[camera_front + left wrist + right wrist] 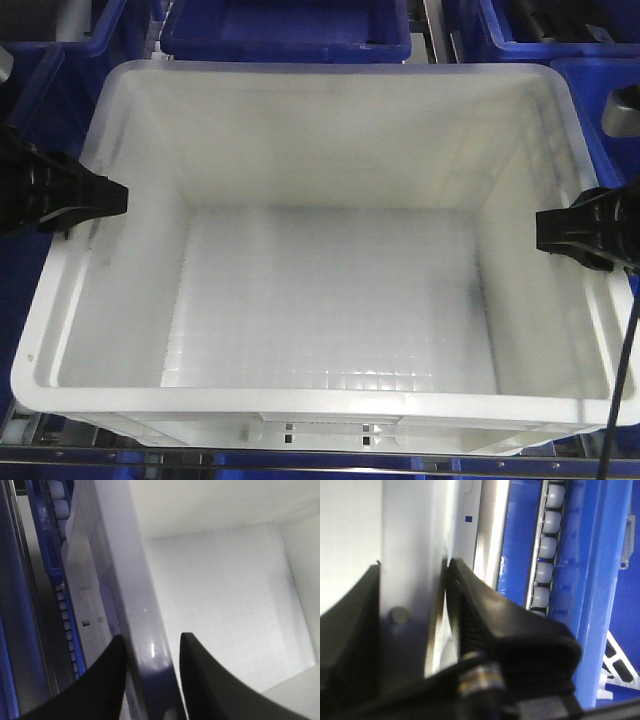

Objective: Move bin from left to right shelf
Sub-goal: 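Carry the tote with both grippers over the roller shelf between blue bins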

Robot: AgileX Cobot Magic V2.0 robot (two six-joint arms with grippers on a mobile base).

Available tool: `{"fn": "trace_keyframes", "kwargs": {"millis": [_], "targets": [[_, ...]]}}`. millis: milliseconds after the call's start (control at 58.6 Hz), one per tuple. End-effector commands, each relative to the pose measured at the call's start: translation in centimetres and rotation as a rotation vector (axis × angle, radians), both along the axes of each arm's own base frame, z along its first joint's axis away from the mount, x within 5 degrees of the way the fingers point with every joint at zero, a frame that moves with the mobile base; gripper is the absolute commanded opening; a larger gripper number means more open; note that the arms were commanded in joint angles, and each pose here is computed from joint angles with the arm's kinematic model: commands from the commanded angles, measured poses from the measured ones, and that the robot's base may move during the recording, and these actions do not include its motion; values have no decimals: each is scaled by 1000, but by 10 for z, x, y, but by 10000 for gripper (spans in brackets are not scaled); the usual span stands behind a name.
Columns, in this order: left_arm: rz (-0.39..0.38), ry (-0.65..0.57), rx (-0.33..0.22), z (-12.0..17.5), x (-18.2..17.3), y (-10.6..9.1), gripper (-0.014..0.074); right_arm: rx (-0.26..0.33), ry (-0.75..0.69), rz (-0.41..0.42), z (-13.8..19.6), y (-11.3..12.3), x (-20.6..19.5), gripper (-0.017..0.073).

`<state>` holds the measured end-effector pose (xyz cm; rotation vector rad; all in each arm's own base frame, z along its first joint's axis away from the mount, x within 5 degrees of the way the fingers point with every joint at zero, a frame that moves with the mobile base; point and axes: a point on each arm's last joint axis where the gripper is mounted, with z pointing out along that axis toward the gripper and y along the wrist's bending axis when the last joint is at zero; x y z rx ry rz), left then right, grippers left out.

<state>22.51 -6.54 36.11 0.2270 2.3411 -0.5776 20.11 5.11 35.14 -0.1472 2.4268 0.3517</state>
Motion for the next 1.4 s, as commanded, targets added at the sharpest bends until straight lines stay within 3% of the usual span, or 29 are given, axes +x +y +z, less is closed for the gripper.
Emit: {"fn": "trace_keyframes", "kwargs": {"millis": [0, 1383], "targets": [[15, -138, -85, 28, -2, -4, -3, 64, -178, -4, 28, 2, 2, -5], [15, -138, -85, 28, -2, -4, -3, 64, -177, -4, 27, 2, 2, -5]]}}
